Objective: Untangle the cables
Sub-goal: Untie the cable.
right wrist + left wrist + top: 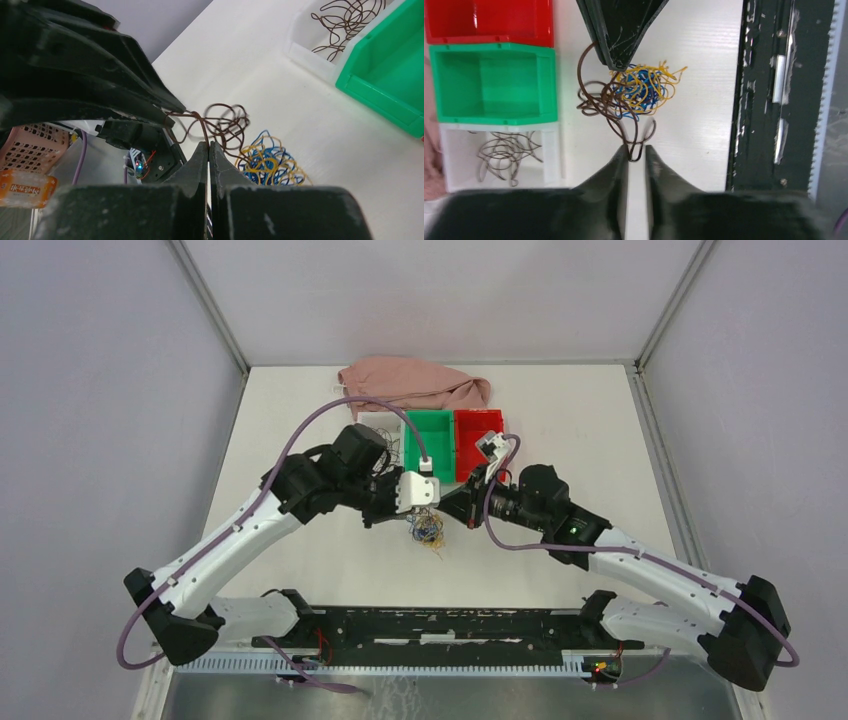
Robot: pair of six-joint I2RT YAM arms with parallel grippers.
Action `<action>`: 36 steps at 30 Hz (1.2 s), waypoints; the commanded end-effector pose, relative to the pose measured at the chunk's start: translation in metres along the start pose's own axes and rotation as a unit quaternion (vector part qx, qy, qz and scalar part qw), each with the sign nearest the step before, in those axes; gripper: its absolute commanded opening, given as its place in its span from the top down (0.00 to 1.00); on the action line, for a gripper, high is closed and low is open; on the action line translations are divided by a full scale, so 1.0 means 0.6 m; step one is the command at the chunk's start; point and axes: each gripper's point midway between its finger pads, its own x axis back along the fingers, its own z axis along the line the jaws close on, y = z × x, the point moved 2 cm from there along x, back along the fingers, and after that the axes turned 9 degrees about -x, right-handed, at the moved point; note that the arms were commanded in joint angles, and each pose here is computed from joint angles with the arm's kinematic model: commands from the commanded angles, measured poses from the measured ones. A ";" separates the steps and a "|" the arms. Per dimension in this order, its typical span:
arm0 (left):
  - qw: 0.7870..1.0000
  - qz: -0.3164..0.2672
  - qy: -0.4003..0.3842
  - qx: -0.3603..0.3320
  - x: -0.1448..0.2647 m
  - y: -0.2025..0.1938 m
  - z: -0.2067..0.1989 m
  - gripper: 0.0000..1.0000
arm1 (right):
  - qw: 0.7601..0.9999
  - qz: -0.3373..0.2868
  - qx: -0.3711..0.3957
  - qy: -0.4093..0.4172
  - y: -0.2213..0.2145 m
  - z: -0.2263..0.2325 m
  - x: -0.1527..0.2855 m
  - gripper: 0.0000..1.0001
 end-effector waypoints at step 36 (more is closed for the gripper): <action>0.980 -0.141 0.128 -0.055 0.002 0.045 0.033 0.60 | 0.992 0.000 0.009 0.123 0.056 0.123 0.001 0.99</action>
